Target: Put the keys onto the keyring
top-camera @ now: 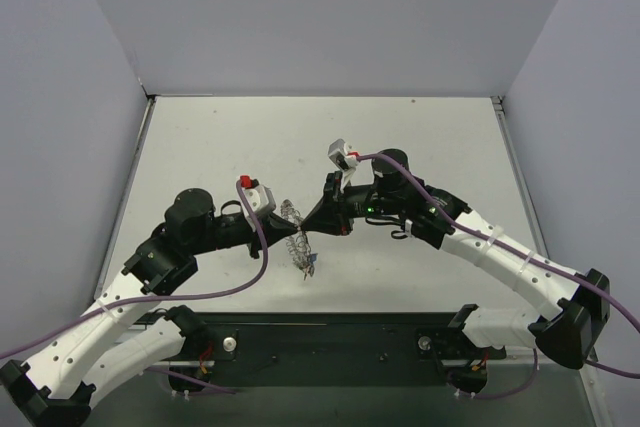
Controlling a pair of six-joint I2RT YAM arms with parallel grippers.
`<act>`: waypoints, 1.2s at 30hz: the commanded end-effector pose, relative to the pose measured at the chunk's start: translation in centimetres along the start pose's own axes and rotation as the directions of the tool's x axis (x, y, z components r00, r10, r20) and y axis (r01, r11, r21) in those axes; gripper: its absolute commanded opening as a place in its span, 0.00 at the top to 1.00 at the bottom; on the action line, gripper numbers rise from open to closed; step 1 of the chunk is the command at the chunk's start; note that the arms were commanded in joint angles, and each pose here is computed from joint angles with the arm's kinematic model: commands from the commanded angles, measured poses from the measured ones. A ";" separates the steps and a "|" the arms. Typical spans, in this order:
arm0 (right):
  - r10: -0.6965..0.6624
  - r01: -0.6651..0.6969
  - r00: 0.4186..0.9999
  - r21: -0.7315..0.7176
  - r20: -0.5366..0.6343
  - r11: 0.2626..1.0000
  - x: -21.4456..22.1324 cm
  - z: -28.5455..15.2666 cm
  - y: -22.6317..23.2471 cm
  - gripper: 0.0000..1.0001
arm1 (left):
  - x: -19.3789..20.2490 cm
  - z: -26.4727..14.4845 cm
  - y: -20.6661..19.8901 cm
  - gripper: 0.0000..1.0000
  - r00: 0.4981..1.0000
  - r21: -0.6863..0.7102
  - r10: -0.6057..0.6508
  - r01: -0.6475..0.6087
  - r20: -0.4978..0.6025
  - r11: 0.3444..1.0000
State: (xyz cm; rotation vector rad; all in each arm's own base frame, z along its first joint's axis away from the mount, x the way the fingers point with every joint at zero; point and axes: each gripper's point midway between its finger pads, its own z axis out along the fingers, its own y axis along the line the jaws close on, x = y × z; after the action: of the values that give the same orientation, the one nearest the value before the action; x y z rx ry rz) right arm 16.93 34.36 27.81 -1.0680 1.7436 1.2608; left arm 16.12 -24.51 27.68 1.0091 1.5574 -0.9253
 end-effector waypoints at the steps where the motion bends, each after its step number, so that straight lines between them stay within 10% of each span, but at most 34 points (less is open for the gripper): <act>1: -0.086 0.084 0.992 0.027 0.093 0.996 -3.3 -0.6 0.4 1.00 | -3.8 -0.3 -1.2 1.00 0.990 0.059 0.059 -0.067 0.124 0.996; 36: -0.067 0.057 0.994 0.114 0.084 0.992 -2.0 -1.2 -1.9 1.00 | -6.0 -1.4 -4.2 1.00 0.971 0.185 0.034 -0.080 0.238 0.979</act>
State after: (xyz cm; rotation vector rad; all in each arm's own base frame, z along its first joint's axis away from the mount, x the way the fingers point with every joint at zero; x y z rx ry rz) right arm 17.68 33.54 28.99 -1.0178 1.7157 1.2048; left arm 14.65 -25.02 28.94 1.0131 1.4932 -1.0339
